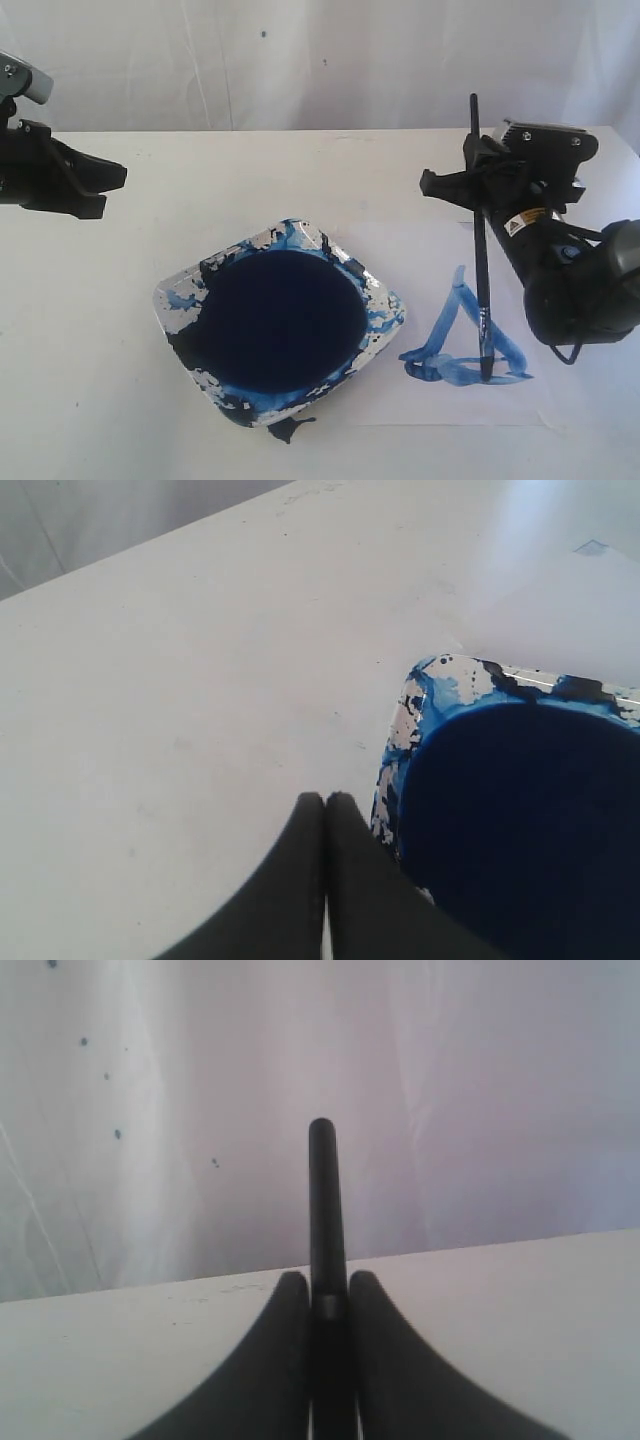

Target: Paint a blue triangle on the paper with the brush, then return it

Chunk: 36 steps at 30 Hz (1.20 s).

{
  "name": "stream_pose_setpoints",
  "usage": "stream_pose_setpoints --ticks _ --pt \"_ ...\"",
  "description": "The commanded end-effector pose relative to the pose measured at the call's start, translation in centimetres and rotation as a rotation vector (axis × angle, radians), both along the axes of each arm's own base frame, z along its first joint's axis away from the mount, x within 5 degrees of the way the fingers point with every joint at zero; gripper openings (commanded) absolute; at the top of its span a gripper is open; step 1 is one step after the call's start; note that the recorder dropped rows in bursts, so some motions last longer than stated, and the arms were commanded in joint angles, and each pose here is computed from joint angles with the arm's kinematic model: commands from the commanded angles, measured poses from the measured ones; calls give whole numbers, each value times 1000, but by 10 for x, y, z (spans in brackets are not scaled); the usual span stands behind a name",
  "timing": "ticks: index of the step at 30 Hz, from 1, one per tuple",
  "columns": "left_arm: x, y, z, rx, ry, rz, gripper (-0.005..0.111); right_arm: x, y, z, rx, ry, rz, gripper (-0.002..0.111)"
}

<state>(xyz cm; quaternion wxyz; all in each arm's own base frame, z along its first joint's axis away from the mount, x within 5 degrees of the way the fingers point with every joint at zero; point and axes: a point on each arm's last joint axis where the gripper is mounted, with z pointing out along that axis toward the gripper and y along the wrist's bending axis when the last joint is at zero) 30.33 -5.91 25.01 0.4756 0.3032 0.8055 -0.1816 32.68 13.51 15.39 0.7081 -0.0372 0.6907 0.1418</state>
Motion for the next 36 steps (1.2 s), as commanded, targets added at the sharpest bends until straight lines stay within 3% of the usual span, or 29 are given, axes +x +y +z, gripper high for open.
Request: stream_pose_setpoints --ticks 1,12,19,36 --pt "-1 1 0 3 1 2 0 -1 -7 1 -56 -1 -65 0" --pt "-1 1 0 3 1 2 0 1 -15 0 -179 -10 -160 0" --pt "-1 1 0 3 1 2 0 1 -16 1 -172 -16 -166 0" --pt "-1 1 0 1 2 3 0 13 11 12 80 31 58 0"
